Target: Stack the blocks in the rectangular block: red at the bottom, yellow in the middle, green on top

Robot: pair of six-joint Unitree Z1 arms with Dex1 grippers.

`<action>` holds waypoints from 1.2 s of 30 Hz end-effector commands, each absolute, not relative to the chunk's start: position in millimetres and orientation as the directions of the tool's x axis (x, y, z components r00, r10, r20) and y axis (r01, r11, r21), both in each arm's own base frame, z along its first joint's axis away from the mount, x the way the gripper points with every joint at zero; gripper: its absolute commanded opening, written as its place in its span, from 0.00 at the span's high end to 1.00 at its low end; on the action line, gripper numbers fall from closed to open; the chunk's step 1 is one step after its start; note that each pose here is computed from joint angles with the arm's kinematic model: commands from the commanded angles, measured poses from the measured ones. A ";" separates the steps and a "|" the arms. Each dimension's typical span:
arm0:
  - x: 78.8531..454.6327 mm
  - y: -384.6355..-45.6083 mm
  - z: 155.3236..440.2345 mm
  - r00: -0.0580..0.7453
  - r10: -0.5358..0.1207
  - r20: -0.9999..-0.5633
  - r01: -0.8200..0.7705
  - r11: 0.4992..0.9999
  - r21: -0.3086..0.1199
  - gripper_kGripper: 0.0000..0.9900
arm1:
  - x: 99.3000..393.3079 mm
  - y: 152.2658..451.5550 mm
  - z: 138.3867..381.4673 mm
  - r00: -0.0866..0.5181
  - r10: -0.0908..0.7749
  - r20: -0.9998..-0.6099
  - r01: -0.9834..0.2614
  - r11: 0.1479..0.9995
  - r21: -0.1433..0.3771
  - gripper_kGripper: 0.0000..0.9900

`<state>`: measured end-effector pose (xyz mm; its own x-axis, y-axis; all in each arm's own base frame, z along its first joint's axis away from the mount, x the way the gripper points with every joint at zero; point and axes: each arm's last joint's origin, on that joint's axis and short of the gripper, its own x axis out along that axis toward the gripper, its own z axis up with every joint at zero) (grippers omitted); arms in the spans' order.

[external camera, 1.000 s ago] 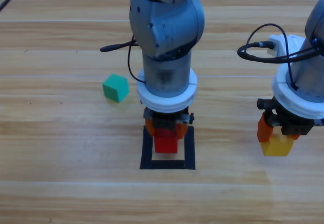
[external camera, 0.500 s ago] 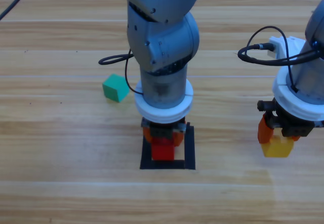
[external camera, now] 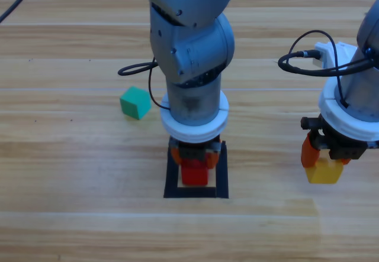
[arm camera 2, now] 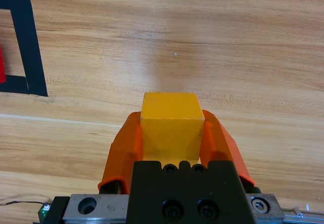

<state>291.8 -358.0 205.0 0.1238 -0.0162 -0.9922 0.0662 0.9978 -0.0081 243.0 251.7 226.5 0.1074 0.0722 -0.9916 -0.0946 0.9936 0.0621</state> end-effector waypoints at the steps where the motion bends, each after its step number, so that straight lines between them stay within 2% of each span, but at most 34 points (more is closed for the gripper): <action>1: 285.4 -369.6 190.8 0.123 -0.003 -0.992 0.080 0.997 0.007 0.97 | 242.2 241.1 234.8 0.143 0.077 -0.987 -0.088 0.994 0.065 0.85; 13: 288.3 -376.2 181.7 0.119 -0.002 -0.993 0.091 0.996 0.008 0.97 | 242.2 241.1 234.8 0.143 0.077 -0.987 -0.088 0.994 0.065 0.85; 21: 289.5 -377.7 170.0 0.105 0.016 -0.994 0.093 0.995 0.026 0.97 | 242.3 241.2 234.8 0.144 0.078 -0.986 -0.088 0.994 0.066 0.85; 32: 291.0 -378.5 171.4 0.109 0.011 -0.994 0.097 0.995 0.022 0.95 | 242.4 241.3 234.5 0.145 0.079 -0.986 -0.090 0.994 0.067 0.85; 33: 291.1 -378.6 170.6 0.108 0.012 -0.994 0.097 0.995 0.023 0.91 | 242.4 241.3 234.5 0.145 0.079 -0.986 -0.090 0.994 0.067 0.85; 34: 292.4 -380.4 170.1 0.110 0.009 -0.994 0.108 0.994 0.021 0.82 | 242.4 241.3 234.5 0.145 0.079 -0.986 -0.090 0.994 0.067 0.85; 36: 293.2 -382.8 166.9 0.096 0.000 -0.995 0.120 0.993 0.011 0.56 | 242.3 241.2 234.2 0.145 0.079 -0.986 -0.090 0.994 0.067 0.85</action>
<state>293.5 -367.1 198.4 0.1275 -0.0224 -0.9916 0.0779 0.9969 -0.0125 243.2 251.9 226.5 0.1091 0.0740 -0.9913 -0.0948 0.9935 0.0637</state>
